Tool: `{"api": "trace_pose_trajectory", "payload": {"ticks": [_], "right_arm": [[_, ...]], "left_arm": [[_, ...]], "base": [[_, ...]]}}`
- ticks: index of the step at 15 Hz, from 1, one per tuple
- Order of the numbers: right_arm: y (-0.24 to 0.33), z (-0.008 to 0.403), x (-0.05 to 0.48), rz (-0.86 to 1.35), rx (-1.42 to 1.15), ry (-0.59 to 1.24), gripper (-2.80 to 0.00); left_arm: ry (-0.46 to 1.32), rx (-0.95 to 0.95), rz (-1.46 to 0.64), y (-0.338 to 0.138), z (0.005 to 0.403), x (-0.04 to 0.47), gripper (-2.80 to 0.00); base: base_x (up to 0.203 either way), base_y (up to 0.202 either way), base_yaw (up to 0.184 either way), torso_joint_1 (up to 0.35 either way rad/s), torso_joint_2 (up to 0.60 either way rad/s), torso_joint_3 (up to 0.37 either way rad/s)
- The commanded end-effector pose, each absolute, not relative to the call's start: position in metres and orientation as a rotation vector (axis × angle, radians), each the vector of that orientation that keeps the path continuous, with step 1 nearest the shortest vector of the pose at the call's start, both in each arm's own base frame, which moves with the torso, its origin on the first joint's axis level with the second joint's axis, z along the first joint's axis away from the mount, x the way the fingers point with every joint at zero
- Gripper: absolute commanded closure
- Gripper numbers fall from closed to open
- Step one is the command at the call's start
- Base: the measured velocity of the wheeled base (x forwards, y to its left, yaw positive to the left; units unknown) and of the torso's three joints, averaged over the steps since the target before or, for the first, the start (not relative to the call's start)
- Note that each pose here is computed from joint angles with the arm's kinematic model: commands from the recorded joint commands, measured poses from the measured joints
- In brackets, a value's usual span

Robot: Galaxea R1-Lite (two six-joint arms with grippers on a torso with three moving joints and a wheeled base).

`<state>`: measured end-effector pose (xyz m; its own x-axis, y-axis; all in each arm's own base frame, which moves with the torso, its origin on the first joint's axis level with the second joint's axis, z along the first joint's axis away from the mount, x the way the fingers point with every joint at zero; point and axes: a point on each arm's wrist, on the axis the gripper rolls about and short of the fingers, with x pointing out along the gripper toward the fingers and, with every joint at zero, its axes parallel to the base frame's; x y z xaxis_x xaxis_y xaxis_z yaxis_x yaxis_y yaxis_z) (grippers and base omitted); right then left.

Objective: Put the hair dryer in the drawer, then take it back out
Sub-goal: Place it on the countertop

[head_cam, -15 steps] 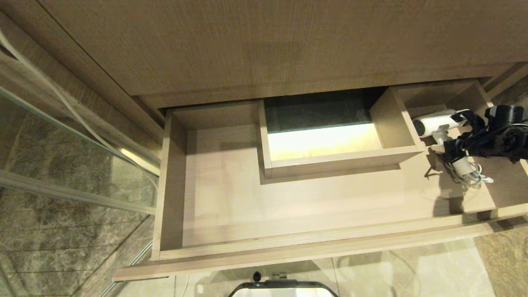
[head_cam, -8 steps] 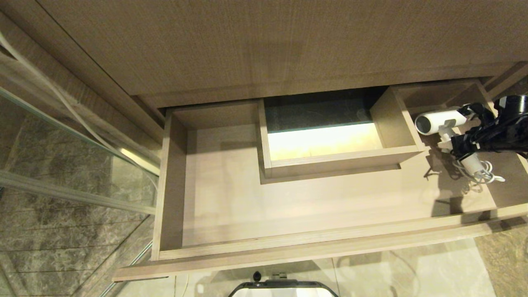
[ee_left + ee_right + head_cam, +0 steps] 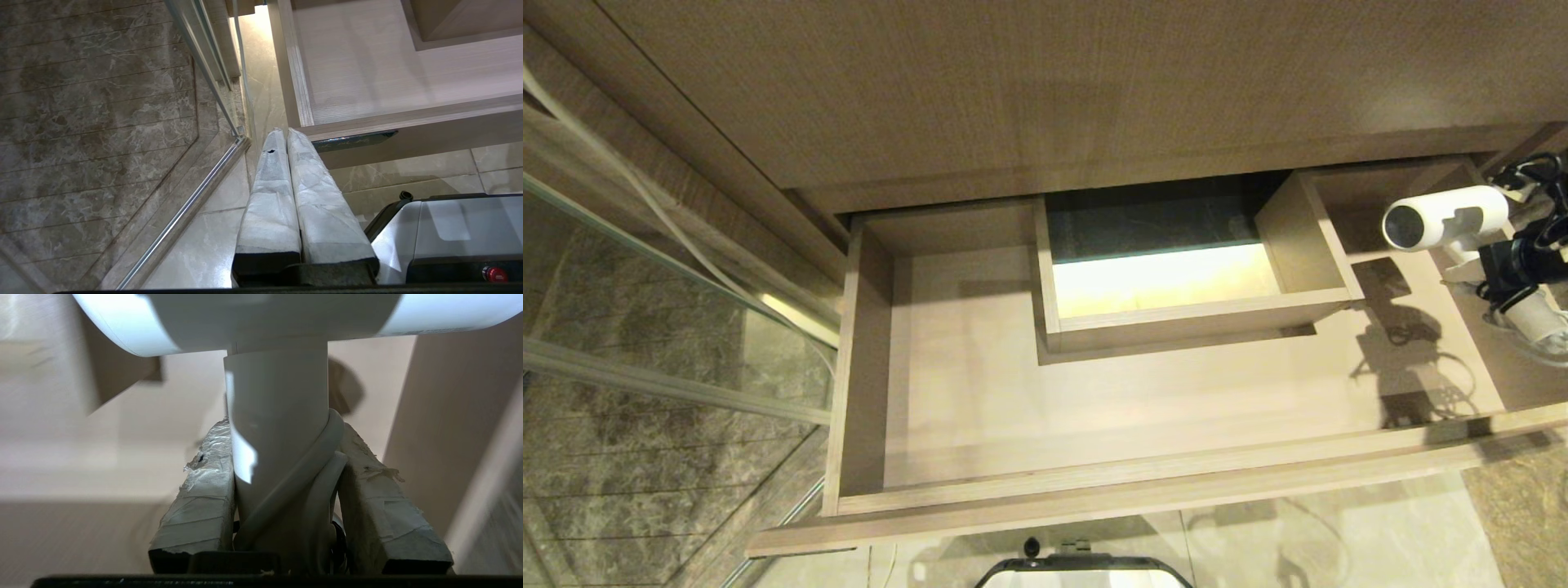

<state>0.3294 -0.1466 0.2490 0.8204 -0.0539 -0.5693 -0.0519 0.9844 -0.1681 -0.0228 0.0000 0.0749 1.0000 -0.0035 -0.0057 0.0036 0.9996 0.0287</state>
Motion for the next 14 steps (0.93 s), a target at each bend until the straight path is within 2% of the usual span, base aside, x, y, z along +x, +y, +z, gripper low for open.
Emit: {"api": "trace_pose_trajectory", "payload": {"ticks": [1, 4, 7, 14], "right_arm": [[-0.114, 0.296, 0.261, -0.030, -0.224, 0.532, 0.00], [-0.086, 0.312, 0.195, -0.164, -0.277, 0.525, 0.00], [-0.058, 0.310, 0.135, -0.255, -0.317, 0.508, 0.00], [-0.014, 0.283, 0.042, -0.238, -0.371, 0.365, 0.00]], "left_arm": [[0.008, 0.029, -0.003, 0.000, 0.074, -0.023, 0.00], [0.006, 0.029, -0.005, 0.000, 0.075, -0.023, 0.00], [0.006, 0.029, -0.003, 0.000, 0.075, -0.023, 0.00], [0.008, 0.029, -0.003, 0.000, 0.074, -0.023, 0.00]], "base": [[0.000, 0.000, 0.000, 0.000, 0.00, 0.000], [0.000, 0.000, 0.000, 0.000, 0.00, 0.000], [0.000, 0.000, 0.000, 0.000, 0.00, 0.000], [0.000, 0.000, 0.000, 0.000, 0.00, 0.000]]}}
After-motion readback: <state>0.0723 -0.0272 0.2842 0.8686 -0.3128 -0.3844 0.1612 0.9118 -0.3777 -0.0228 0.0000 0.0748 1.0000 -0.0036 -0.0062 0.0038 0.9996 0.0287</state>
